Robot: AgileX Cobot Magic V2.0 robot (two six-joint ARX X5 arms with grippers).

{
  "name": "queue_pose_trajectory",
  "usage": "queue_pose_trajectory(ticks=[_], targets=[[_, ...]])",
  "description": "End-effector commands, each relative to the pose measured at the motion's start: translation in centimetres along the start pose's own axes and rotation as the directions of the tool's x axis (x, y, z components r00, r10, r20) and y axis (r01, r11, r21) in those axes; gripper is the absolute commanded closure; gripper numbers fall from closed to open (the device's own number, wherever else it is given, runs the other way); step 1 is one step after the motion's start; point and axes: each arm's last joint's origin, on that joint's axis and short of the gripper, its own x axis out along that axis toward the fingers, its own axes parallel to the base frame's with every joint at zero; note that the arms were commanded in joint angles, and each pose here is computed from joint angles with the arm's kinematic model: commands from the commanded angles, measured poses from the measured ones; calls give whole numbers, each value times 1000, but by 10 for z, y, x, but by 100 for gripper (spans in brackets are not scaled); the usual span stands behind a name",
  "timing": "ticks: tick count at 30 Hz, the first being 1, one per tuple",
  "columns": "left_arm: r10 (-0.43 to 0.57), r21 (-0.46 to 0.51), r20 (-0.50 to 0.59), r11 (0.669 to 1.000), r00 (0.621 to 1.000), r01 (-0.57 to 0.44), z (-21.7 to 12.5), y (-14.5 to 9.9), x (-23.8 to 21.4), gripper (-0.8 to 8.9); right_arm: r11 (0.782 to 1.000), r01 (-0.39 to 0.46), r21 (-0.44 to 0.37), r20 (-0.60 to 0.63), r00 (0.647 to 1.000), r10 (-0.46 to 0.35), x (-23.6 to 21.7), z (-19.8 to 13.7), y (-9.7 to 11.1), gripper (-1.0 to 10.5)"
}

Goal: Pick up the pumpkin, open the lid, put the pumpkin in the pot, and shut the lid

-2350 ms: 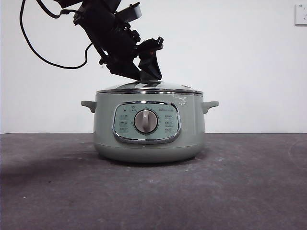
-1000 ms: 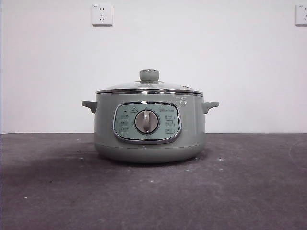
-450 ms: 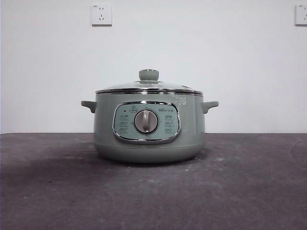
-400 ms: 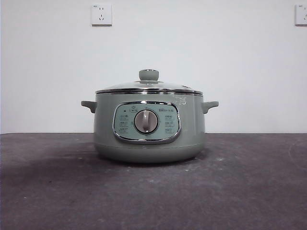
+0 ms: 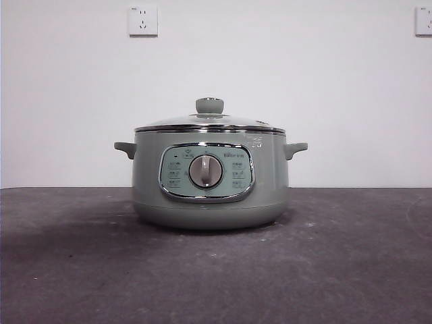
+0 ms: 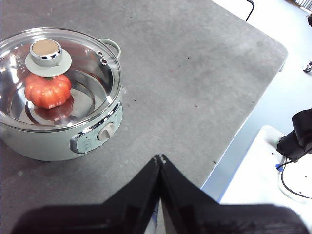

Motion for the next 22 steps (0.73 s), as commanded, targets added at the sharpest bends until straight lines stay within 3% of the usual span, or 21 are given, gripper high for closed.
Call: queue_pose_trajectory(ticks=[1,4,9,14,18,22], targets=[[15,11,-5,1000,1000,-15,-1,2,2,817,1000,2,9,-14,1000,-2,1,-2,0,946],[128,24,42,991,991,-129,1,7,-5,817,1000,3,9,-14,1000,-2,1,-2,0,946],[319,20,208,944,925,-330,-5,17,-40,817,1000,2,9,-14,1000,-2,1,-2,0,946],[458,-9,395,869,796,-495,-36,18,-55,817,1000,2,9,-14,1000,-2,1,-2,0,946],[555,-33,491,782,671,-623,-71,26,-45,817,1000,2,8,-12,1000,-2,0,-2,0,946],[591,-66,532,742,606,-667,-109,34,-25,817,1000,2,8,-12,1000,-2,0,-2,0,946]])
